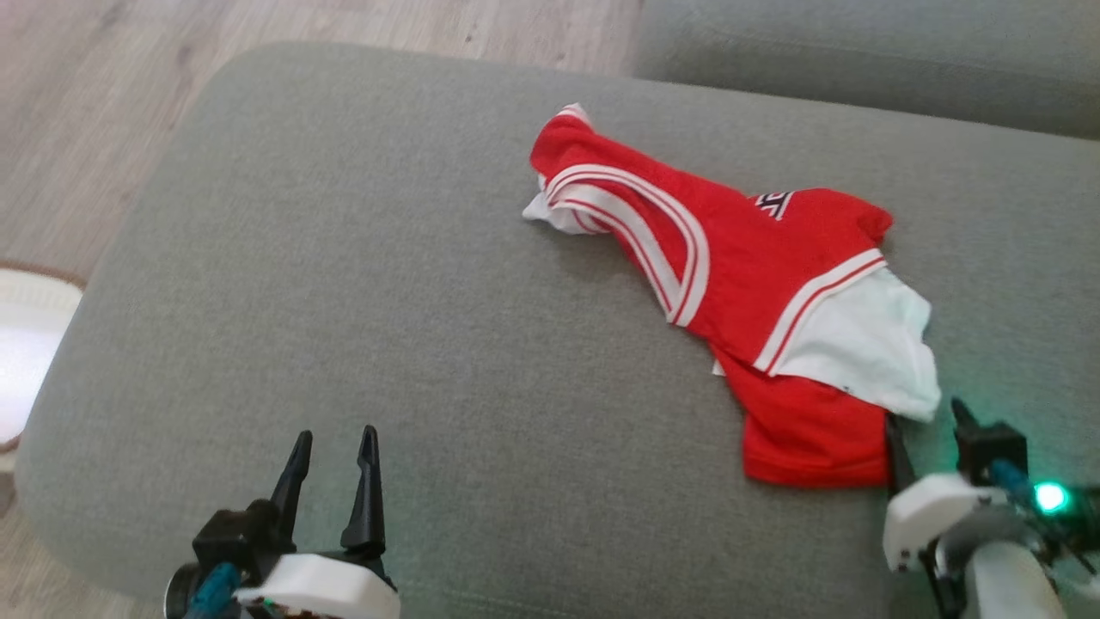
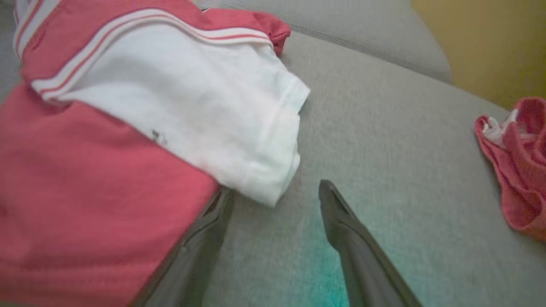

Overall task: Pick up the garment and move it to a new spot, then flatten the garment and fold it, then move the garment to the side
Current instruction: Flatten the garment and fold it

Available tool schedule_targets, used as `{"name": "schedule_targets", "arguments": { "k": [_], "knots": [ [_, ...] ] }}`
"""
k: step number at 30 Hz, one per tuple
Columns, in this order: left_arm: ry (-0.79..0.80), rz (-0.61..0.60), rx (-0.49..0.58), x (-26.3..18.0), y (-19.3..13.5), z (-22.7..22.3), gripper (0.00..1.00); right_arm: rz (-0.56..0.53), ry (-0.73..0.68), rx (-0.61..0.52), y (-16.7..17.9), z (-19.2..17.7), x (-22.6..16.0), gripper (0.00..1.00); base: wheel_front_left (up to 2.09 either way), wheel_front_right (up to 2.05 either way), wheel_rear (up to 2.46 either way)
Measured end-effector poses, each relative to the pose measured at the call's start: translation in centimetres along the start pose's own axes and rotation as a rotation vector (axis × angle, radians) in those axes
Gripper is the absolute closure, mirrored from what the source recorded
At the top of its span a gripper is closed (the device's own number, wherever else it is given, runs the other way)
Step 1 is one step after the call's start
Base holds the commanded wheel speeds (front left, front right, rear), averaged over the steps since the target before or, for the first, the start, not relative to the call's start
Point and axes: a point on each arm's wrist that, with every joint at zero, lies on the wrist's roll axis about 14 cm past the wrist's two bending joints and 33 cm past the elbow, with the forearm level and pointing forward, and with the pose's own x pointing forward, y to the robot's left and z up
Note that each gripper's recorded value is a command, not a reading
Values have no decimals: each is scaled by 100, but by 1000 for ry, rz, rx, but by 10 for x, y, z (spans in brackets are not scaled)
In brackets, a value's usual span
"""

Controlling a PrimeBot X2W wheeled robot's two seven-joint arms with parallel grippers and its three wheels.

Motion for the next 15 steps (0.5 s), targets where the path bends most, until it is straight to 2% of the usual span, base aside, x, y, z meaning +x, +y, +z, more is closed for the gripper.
{"name": "schedule_targets", "arguments": {
  "k": [5,11,12,14,15],
  "knots": [
    [14,19,1,-1,6,-4,0,23,-79,-39,6,27,21,0,0,0,0],
    [17,19,0,0,5,-6,0,27,-134,-63,7,42,26,0,0,0,0],
    [16,18,5,0,5,-6,0,28,-133,-66,7,42,26,51,0,0,0],
    [15,14,6,-1,5,-6,0,31,-121,-65,8,38,25,100,0,0,0],
    [13,13,7,-1,5,-6,0,33,-117,-63,9,36,24,100,0,0,0]
  ]
}}
